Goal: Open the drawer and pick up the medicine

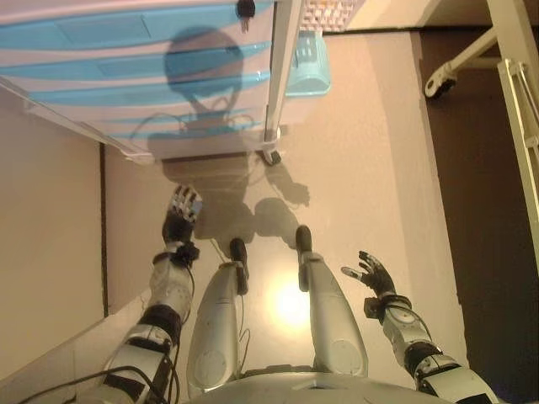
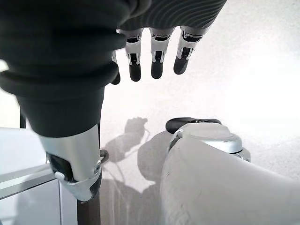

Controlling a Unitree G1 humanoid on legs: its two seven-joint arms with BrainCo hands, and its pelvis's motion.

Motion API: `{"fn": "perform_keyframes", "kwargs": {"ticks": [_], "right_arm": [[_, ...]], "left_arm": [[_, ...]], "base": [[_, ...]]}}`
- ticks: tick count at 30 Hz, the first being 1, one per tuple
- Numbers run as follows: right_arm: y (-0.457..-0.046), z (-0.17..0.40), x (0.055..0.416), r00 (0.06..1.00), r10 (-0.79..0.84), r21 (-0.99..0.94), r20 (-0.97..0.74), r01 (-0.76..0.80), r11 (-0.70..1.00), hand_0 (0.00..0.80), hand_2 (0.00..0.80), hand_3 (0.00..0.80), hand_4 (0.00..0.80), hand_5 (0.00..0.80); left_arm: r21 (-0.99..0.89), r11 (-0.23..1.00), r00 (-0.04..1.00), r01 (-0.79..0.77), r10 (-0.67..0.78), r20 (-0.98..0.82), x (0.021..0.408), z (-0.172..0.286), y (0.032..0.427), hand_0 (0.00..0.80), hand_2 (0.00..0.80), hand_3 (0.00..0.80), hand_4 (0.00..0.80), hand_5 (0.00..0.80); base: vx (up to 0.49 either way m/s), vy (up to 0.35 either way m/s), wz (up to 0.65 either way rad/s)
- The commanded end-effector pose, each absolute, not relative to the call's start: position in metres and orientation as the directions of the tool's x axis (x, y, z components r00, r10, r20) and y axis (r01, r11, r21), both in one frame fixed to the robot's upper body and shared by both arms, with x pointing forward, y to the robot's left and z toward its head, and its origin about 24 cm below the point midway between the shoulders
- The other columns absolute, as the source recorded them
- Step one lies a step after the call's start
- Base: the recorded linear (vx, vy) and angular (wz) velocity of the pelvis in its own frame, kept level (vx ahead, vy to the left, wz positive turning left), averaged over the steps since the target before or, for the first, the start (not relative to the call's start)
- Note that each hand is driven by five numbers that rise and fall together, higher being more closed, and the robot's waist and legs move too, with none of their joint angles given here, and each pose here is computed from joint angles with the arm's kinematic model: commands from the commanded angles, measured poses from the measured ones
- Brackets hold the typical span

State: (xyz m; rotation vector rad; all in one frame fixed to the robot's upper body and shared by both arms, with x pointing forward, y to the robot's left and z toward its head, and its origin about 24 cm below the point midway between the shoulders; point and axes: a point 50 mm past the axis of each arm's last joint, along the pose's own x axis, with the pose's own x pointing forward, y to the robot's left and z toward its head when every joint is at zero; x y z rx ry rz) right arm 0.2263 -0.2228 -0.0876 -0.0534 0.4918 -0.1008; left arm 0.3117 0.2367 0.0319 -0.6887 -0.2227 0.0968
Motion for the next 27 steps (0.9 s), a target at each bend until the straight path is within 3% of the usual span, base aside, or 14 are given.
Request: {"fn": "perform_keyframes", "kwargs": {"ticks": [1, 10, 18, 22, 27], "right_arm": [[-0.226, -0.095, 0.207, 0.864, -0.095, -0.081, -0.494, 0.063, 0.995, 0.000, 0.000, 0.000, 0.000, 0.000], [-0.218, -0.104, 0.193, 0.857, -0.076, 0.028, -0.510, 0.105, 0.994, 0.000, 0.000, 0.000, 0.000, 0.000], [-0.213, -0.108, 0.188, 0.853, -0.029, 0.034, -0.522, 0.055, 0.998, 0.000, 0.000, 0.000, 0.000, 0.000], [-0.210, -0.109, 0.186, 0.845, 0.000, 0.027, -0.534, 0.017, 0.999, 0.000, 0.000, 0.000, 0.000, 0.000], [-0.207, -0.108, 0.189, 0.842, 0.045, 0.023, -0.538, -0.038, 0.999, 0.000, 0.000, 0.000, 0.000, 0.000]], "left_arm": [[-0.683, 0.721, 0.916, 0.113, 0.190, 0.352, 0.316, 0.068, 0.257, 0.000, 0.000, 0.000, 0.000, 0.000], [-0.649, 0.543, 0.631, 0.533, 0.255, 0.732, 0.348, 0.193, 0.276, 0.000, 0.000, 0.000, 0.000, 0.000], [-0.498, 0.504, 0.438, 0.706, 0.241, 0.866, 0.356, 0.288, 0.273, 0.000, 0.000, 0.000, 0.000, 0.000], [-0.381, 0.493, 0.342, 0.782, 0.171, 0.924, 0.353, 0.322, 0.263, 0.000, 0.000, 0.000, 0.000, 0.000], [-0.012, 0.399, 0.062, 0.917, -0.112, 0.992, 0.337, 0.347, 0.217, 0.000, 0.000, 0.000, 0.000, 0.000]], "base": [[0.047, -0.054, -0.07], [0.050, -0.086, -0.09], [0.031, -0.038, -0.02], [0.010, -0.022, 0.02], [-0.027, -0.011, 0.04]]}}
